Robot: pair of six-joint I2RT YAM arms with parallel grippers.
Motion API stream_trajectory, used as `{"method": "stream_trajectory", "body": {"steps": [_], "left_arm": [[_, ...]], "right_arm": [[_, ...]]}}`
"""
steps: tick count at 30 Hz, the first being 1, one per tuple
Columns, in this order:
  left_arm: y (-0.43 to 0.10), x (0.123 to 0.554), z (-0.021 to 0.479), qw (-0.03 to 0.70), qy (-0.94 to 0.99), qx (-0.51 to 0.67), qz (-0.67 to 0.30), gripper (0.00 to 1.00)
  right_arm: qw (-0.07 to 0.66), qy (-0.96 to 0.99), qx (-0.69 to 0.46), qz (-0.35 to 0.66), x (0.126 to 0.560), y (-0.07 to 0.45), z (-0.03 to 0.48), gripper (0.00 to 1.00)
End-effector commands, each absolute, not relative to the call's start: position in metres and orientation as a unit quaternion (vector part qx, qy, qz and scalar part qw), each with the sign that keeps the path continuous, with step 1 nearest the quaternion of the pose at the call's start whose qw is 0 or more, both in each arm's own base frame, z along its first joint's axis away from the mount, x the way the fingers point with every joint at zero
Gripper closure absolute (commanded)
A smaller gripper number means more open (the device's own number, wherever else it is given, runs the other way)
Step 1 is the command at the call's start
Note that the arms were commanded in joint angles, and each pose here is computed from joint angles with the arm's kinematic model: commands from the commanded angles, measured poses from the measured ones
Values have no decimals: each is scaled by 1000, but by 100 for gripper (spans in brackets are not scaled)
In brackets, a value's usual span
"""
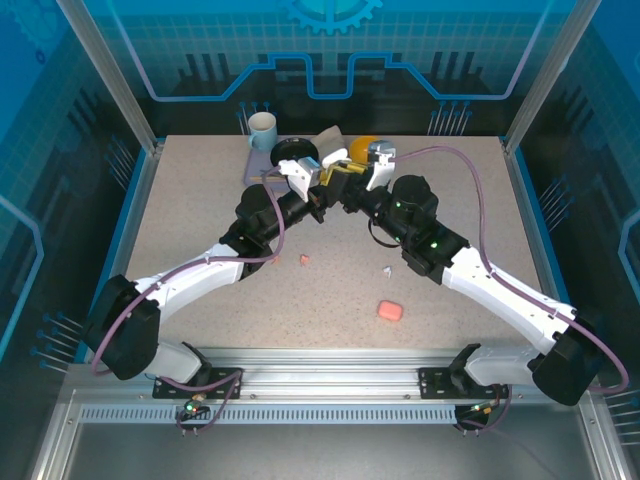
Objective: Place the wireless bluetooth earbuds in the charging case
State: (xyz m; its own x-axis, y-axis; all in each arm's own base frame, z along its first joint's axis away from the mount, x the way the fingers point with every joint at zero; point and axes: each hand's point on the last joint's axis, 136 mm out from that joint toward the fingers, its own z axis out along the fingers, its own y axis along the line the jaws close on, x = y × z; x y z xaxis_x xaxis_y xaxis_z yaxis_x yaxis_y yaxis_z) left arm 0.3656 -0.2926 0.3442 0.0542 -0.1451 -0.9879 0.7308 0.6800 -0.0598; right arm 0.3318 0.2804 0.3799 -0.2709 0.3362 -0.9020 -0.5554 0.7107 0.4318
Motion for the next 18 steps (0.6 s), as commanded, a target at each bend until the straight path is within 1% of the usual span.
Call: {"method": "stream_trajectory", "body": {"steps": [1, 4, 12, 18], "left_arm": [[-285, 365, 386, 722, 569, 223, -323, 100], [-285, 365, 386, 722, 569, 223, -323, 100], [-285, 364, 382, 719, 572, 222, -326, 100], [-285, 363, 381, 718, 573, 222, -327, 100]], "right_arm": [[589, 710, -92, 374, 324, 287, 378, 68], [592, 709, -90, 373, 325, 287, 381, 65], [596, 707, -86, 371, 329, 286, 392, 54], [590, 710, -75, 377, 334, 286, 398, 43]]}}
